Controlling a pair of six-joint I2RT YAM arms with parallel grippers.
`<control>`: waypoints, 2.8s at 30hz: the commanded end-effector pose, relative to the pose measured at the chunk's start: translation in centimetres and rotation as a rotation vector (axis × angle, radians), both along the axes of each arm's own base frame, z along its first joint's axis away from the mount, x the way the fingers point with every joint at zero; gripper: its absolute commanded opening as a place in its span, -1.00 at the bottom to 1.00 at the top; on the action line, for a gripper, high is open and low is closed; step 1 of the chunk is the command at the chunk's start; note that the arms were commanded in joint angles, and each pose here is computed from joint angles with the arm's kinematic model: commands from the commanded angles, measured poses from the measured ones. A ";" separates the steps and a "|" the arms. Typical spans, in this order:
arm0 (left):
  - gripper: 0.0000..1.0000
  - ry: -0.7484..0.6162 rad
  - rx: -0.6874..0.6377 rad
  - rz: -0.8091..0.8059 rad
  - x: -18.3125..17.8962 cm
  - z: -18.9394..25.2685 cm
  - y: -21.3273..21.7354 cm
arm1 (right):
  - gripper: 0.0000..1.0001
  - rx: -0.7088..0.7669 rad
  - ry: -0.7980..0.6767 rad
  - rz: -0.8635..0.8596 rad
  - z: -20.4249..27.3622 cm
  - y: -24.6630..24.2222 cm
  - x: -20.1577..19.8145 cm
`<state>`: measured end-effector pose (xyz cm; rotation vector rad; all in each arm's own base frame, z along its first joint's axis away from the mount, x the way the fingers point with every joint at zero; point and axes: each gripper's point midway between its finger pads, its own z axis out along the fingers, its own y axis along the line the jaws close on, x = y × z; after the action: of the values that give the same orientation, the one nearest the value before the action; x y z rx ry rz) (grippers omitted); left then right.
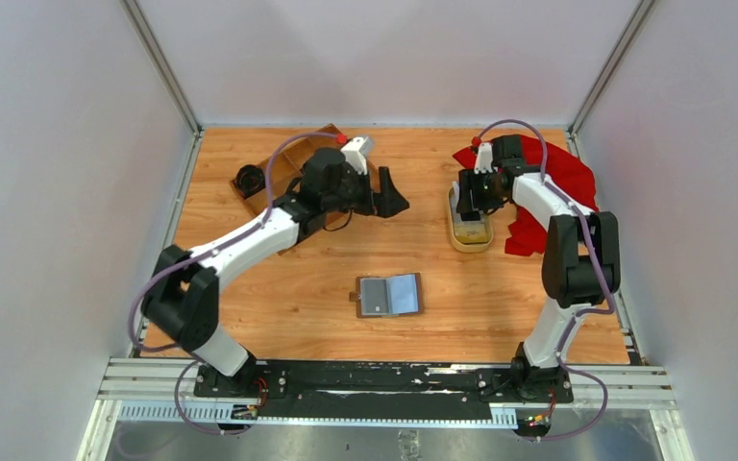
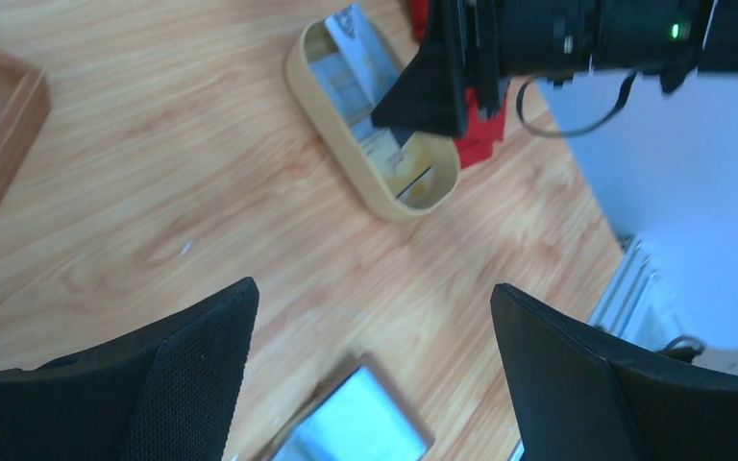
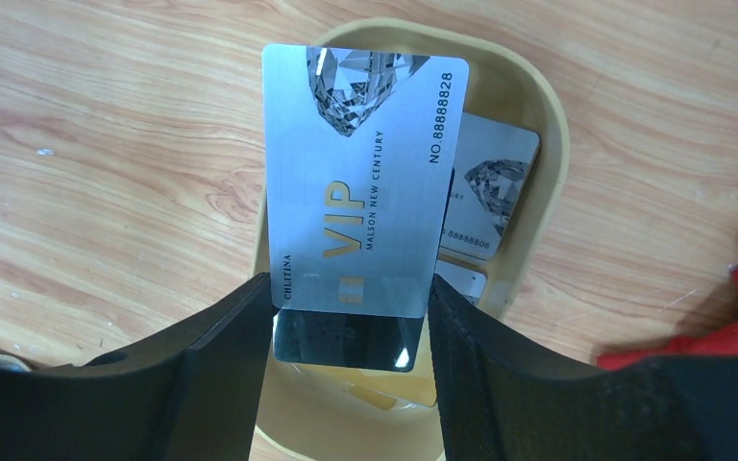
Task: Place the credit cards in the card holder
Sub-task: Pick up the credit card from the storage box, then place the credit card in the storage box.
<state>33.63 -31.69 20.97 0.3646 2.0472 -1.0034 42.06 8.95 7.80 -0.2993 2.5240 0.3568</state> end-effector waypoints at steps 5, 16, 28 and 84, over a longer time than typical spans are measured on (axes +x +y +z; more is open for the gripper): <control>0.84 0.110 -0.168 -0.012 5.7 0.3 -5.9 | -0.12 0.056 -0.068 0.066 1.9 0.5 -0.3; 0.57 0.225 -0.230 -0.050 11.1 -4.2 -11.2 | -0.14 0.100 -0.077 0.079 2.6 0.8 -0.6; 0.31 0.329 -0.317 -0.084 13.7 -7.6 -14.5 | -0.14 0.127 -0.076 0.080 2.8 0.9 -0.7; -1.00 -0.092 -0.273 -0.274 8.8 3.7 -12.9 | 0.90 -0.152 -0.486 0.319 14.3 -2.9 -6.5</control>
<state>45.54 -46.68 17.16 0.3659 1.9661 -1.4295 38.20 7.23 18.51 -0.5729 2.1914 0.3132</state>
